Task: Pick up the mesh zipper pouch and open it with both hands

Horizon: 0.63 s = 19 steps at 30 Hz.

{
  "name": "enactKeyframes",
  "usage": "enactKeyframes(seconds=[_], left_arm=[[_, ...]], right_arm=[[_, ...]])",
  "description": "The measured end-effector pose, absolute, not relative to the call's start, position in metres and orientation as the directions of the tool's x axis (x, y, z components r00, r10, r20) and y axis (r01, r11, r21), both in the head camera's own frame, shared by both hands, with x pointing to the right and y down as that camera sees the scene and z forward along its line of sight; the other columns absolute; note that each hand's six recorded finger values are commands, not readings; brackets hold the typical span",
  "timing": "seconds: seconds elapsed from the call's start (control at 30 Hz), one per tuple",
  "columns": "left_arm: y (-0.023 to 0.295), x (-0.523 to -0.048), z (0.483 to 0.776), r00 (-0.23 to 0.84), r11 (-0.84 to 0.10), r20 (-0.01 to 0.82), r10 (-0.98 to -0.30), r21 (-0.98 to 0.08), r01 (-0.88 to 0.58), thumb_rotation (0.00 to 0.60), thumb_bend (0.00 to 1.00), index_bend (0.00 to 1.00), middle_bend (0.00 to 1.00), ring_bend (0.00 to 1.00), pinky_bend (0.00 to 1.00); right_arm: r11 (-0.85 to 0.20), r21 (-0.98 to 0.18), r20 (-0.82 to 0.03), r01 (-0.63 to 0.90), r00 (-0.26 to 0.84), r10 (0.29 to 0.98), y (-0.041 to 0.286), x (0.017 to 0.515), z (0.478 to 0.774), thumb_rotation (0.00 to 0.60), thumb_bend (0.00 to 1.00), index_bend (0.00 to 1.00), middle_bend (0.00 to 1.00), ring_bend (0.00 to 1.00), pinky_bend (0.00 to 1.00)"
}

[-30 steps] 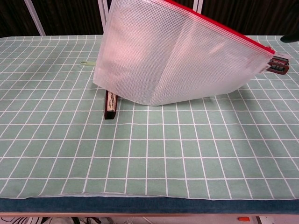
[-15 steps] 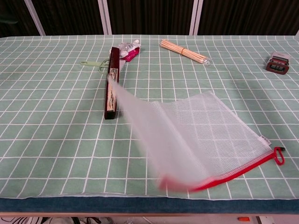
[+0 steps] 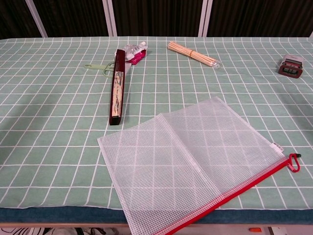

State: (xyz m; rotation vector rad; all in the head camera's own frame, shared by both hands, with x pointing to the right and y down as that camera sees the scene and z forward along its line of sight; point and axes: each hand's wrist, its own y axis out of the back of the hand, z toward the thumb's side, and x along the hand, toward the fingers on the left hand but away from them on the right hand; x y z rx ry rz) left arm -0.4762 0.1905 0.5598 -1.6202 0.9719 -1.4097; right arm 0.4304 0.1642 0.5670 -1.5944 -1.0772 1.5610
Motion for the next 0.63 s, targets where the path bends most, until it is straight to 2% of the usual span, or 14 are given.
enactKeyframes(seconds=[0.1, 0.3, 0.5, 0.63], left_arm=[[0.201, -0.485, 0.556, 0.073, -0.417, 0.413, -0.908, -0.907, -0.059, 0.6, 0.07, 0.0, 0.0, 0.0, 0.0], [0.206, -0.495, 0.546, 0.03, -0.364, 0.363, -0.931, -0.93, -0.053, 0.6, 0.07, 0.0, 0.0, 0.0, 0.0], [0.201, -0.499, 0.546, -0.015, -0.312, 0.313, -0.949, -0.949, -0.053, 0.6, 0.07, 0.0, 0.0, 0.0, 0.0], [0.201, -0.498, 0.549, -0.017, -0.319, 0.32, -0.947, -0.946, -0.048, 0.6, 0.07, 0.0, 0.0, 0.0, 0.0]], right_arm=[[-0.446, -0.891, -0.452, 0.082, -0.065, 0.89, 0.176, 0.445, 0.564, 0.6, 0.12, 0.0, 0.0, 0.0, 0.21], [-0.416, -0.907, -0.421, 0.069, -0.102, 0.901, 0.192, 0.462, 0.558, 0.6, 0.11, 0.0, 0.0, 0.0, 0.21], [-0.377, -0.921, -0.388, 0.1, -0.143, 0.91, 0.19, 0.466, 0.555, 0.6, 0.11, 0.0, 0.0, 0.0, 0.21], [-0.378, -0.92, -0.39, 0.104, -0.144, 0.91, 0.19, 0.466, 0.555, 0.6, 0.11, 0.0, 0.0, 0.0, 0.21]])
